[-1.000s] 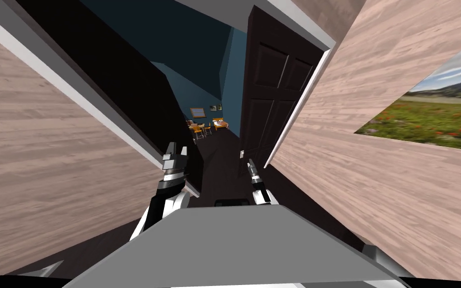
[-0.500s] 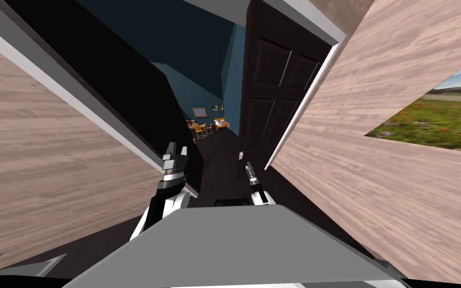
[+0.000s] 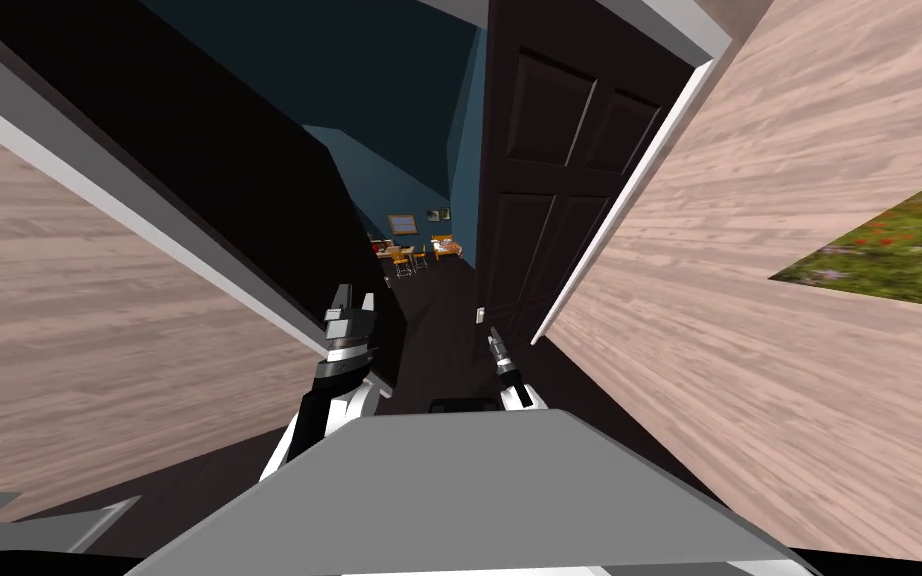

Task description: Push the door open

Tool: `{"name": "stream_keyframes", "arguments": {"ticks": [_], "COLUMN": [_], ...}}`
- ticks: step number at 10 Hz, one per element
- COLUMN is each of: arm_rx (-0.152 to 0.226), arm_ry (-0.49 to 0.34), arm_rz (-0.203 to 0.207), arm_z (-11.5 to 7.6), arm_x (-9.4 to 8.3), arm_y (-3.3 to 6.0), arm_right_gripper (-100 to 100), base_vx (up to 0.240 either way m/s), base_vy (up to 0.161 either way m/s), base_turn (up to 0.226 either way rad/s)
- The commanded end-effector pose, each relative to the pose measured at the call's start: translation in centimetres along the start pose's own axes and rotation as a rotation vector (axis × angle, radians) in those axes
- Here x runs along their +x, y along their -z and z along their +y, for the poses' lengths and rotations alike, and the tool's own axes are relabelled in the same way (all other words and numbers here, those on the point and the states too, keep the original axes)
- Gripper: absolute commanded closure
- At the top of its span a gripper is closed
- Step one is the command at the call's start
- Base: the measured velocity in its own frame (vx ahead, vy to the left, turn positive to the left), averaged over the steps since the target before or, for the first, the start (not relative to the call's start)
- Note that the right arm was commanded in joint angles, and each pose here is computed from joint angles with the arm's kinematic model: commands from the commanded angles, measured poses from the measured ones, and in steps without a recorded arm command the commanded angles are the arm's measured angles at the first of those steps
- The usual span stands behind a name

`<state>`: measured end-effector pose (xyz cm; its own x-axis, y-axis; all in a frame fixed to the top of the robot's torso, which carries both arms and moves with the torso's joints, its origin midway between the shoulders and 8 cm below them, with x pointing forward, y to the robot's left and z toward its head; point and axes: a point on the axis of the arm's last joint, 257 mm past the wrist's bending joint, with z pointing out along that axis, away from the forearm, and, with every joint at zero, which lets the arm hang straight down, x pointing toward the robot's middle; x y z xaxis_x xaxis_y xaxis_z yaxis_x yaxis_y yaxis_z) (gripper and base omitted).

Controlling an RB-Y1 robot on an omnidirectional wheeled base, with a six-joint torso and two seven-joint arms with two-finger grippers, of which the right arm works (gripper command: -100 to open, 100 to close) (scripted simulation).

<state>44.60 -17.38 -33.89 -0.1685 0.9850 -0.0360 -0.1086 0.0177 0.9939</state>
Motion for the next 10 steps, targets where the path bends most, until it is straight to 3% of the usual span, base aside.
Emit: {"name": "stream_keyframes", "arguments": {"ticks": [1,8,10], "arm_rx": [0.022,0.100,0.093], "arm_ry": [-0.009,-0.037,-0.030], "arm_rz": [0.010,0.044,0.038], "arm_z": [-1.1,-4.9,-4.7], "arm_x": [0.6,2.4,2.0], "arm_y": [0.20,1.16,1.14], "arm_right_gripper": [-100,-100,-100], "base_vx": [0.074,0.067,0.084], "base_vy": [-0.093,-0.084,-0.018], "base_turn": [0.054,0.054,0.023]}}
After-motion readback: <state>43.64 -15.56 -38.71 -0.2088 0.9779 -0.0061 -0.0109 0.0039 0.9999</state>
